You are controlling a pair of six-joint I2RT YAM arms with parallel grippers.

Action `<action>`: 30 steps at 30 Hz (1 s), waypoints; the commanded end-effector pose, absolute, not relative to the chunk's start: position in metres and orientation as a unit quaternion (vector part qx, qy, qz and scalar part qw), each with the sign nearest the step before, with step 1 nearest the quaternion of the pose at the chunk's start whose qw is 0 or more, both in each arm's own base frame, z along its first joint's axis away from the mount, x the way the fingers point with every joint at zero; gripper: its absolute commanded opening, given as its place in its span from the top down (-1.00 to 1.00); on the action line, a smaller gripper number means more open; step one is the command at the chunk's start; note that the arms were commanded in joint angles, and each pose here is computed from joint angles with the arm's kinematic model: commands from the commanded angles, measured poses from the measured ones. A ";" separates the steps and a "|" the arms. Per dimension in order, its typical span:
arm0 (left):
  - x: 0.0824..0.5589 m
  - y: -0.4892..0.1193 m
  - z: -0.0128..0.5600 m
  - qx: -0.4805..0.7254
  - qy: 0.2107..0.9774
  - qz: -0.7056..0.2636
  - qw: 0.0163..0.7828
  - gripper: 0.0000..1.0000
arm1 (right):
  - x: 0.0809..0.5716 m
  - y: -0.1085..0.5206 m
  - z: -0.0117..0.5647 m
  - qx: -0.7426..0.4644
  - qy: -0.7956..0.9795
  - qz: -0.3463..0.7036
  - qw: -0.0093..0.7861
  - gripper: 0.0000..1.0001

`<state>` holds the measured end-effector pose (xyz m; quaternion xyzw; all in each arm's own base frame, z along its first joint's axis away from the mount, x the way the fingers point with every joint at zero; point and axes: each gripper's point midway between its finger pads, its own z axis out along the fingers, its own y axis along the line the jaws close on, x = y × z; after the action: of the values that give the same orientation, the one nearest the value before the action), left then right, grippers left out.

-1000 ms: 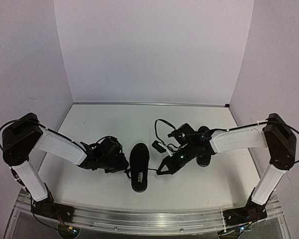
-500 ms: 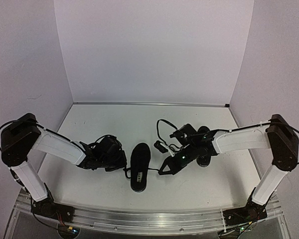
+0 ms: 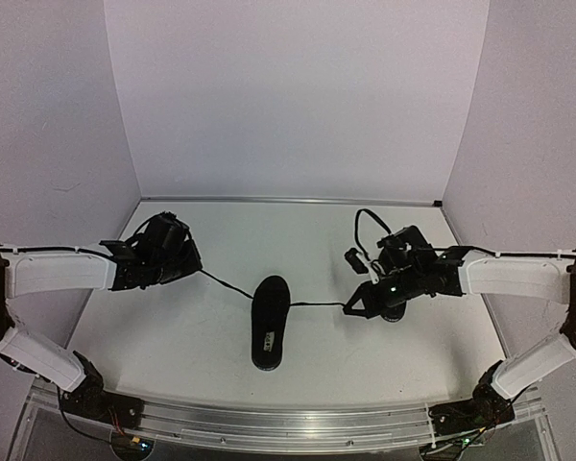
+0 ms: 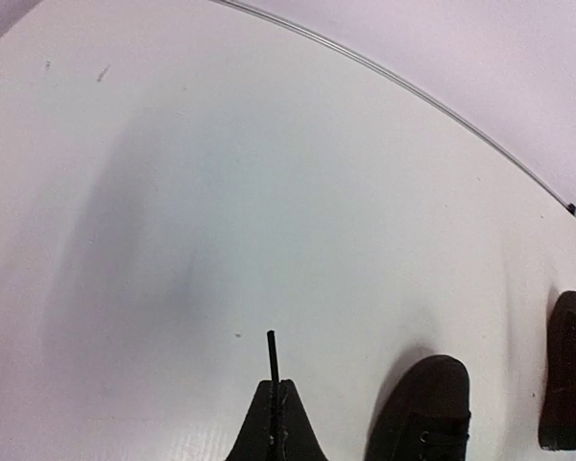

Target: Tie the shoes

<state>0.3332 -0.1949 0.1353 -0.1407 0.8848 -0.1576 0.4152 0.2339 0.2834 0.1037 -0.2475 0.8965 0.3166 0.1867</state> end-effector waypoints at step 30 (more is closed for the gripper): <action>0.280 -0.082 0.055 -0.254 0.918 -0.015 0.304 1.00 | 0.219 0.104 0.027 0.149 0.975 0.036 0.161 1.00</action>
<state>0.2843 -0.1021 0.0700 -0.2281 0.9174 -0.0385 0.3240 0.2221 0.1356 0.0383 0.1176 0.9745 0.1070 0.1586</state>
